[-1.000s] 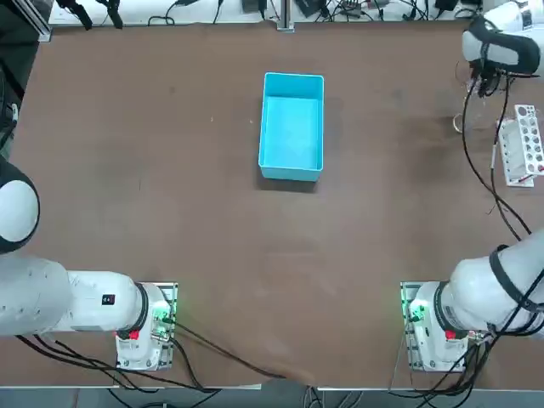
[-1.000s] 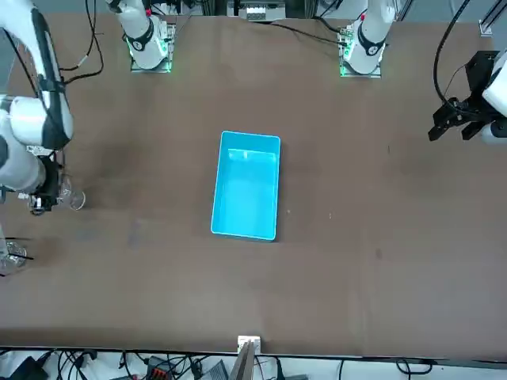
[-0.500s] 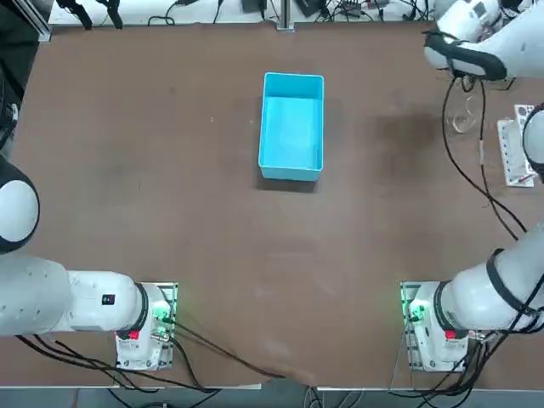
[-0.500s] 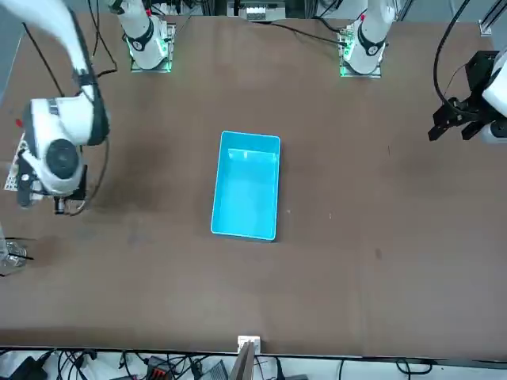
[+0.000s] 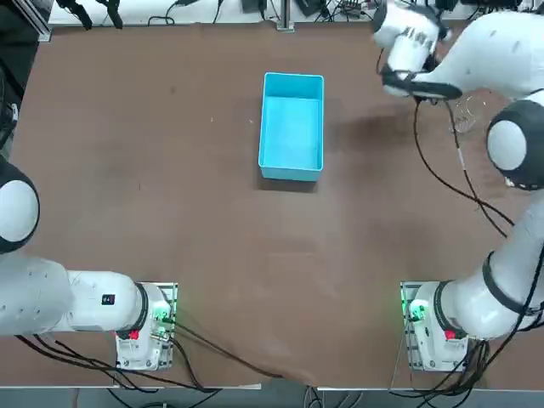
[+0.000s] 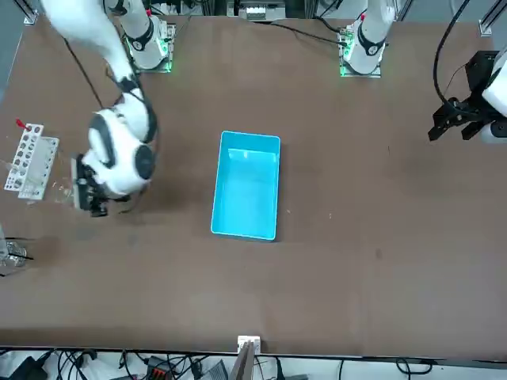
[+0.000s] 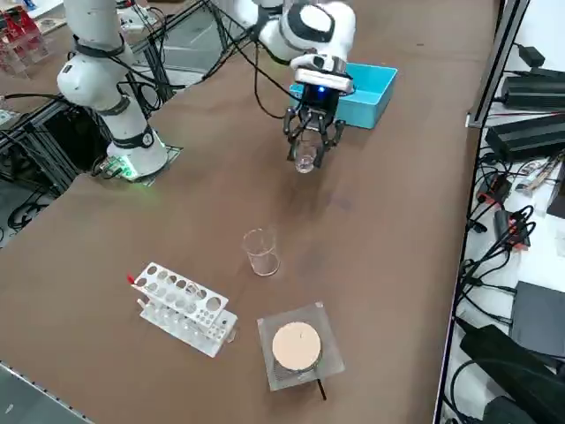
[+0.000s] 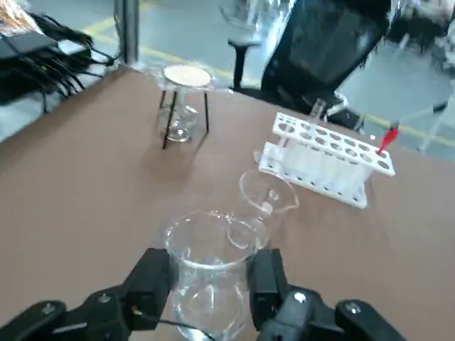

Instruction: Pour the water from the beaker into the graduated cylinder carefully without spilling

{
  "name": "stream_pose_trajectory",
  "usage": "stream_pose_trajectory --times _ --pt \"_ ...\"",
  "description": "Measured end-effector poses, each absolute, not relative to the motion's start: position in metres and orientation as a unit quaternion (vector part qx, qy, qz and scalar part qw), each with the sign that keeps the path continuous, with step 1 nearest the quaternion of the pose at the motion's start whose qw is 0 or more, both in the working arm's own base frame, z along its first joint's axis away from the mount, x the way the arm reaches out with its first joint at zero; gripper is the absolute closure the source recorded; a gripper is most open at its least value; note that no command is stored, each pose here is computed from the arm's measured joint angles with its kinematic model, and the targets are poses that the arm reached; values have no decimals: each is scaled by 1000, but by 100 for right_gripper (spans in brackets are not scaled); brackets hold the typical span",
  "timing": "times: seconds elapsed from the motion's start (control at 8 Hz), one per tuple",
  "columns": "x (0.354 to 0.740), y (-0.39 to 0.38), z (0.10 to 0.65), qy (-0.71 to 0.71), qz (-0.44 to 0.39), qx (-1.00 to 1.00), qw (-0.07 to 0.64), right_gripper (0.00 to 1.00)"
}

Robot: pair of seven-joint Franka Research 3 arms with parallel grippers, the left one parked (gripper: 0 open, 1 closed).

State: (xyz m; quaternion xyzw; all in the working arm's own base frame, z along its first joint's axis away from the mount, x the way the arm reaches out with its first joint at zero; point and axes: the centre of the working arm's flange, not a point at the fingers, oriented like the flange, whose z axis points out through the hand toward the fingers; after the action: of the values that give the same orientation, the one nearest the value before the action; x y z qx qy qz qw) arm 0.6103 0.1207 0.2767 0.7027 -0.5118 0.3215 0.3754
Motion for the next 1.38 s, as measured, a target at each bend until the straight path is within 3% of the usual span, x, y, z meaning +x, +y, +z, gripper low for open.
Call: stream_pose_trajectory --times 0.75,1.38 --pt "595 178 156 -508 437 649 360 39" --pt "580 192 105 -503 468 638 348 39"
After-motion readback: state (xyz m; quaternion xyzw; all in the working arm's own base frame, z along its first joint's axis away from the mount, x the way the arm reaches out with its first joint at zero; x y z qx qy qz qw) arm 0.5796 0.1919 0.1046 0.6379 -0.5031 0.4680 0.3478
